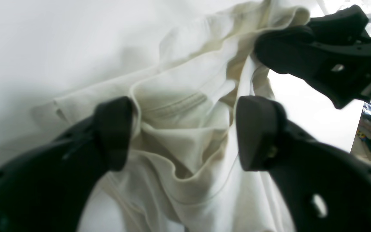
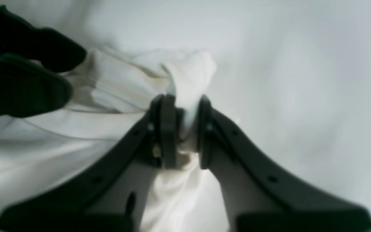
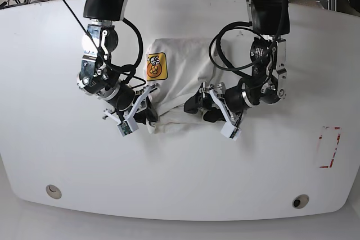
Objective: Fold the T-shirt properly
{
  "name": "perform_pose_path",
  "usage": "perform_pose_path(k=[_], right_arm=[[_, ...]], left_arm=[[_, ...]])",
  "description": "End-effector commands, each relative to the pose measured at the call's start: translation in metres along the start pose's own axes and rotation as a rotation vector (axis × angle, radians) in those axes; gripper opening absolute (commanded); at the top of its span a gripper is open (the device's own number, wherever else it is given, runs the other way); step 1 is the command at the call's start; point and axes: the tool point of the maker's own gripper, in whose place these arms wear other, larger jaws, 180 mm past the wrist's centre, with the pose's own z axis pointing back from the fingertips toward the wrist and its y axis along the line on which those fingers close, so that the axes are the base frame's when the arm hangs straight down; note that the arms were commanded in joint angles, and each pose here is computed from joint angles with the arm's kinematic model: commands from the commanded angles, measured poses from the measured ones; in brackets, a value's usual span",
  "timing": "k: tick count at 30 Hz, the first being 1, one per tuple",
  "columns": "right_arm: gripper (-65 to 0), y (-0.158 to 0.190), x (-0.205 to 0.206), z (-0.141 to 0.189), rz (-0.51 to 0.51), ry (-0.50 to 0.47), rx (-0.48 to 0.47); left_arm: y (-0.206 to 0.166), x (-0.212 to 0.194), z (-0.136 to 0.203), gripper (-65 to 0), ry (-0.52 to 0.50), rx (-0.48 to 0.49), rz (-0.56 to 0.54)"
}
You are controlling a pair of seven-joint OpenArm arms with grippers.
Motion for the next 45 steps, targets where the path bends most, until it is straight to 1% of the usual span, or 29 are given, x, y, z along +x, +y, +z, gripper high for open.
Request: perform_pose_path(k=[1,5,11,14,20,23,28,31,38,45], right_arm=[[-56.9,-0.003,0.025,0.003,0.021,-0.073,-0.004],[-56.9,-0.003,0.025,0.003,0.021,-0.073,-0.004],[-56.9,-0.003,0.025,0.003,0.021,-0.073,-0.004],[-56.9,-0.003,0.025,0.003,0.021,-0.073,-0.004],[-57.1,-0.003,0.026,0.004,0.023,-0.075,-0.005],[-57.1,0.000,0.026,0.009,0.034,-0.083,-0.010],[-57.1,0.003,0.040,0.020,0.072,-0.123,-0.026],[-57.1,0.004,0.043,0.025,0.087,-0.127,-0.032],[-57.1,0.006,0.053,0.035,0.130,-0.126,-0.054],[-57.1,0.007,0.063,0.043,0.162,-0.137,-0.070]], left_arm=[[-0.009,0.025,-0.002,-31.4,-0.069,-0.032,-0.023],[-0.012,0.019,-0.006,-40.7,-0.051,-0.042,-0.023],[-0.017,0.015,-0.010,-58.6,-0.031,-0.055,-0.037],[-0.017,0.016,-0.009,-65.0,-0.032,-0.053,-0.040],[-0.014,0.021,-0.002,-65.0,-0.039,-0.042,-0.064],[-0.018,0.029,0.003,-65.0,-0.059,-0.038,-0.096],[-0.026,0.045,0.012,-65.0,-0.100,-0.036,-0.148],[-0.025,0.048,0.021,-65.0,-0.108,-0.020,-0.180],[-0.017,0.059,0.041,-65.0,-0.120,0.021,-0.253],[-0.010,0.053,0.050,-65.0,-0.104,0.044,-0.266]])
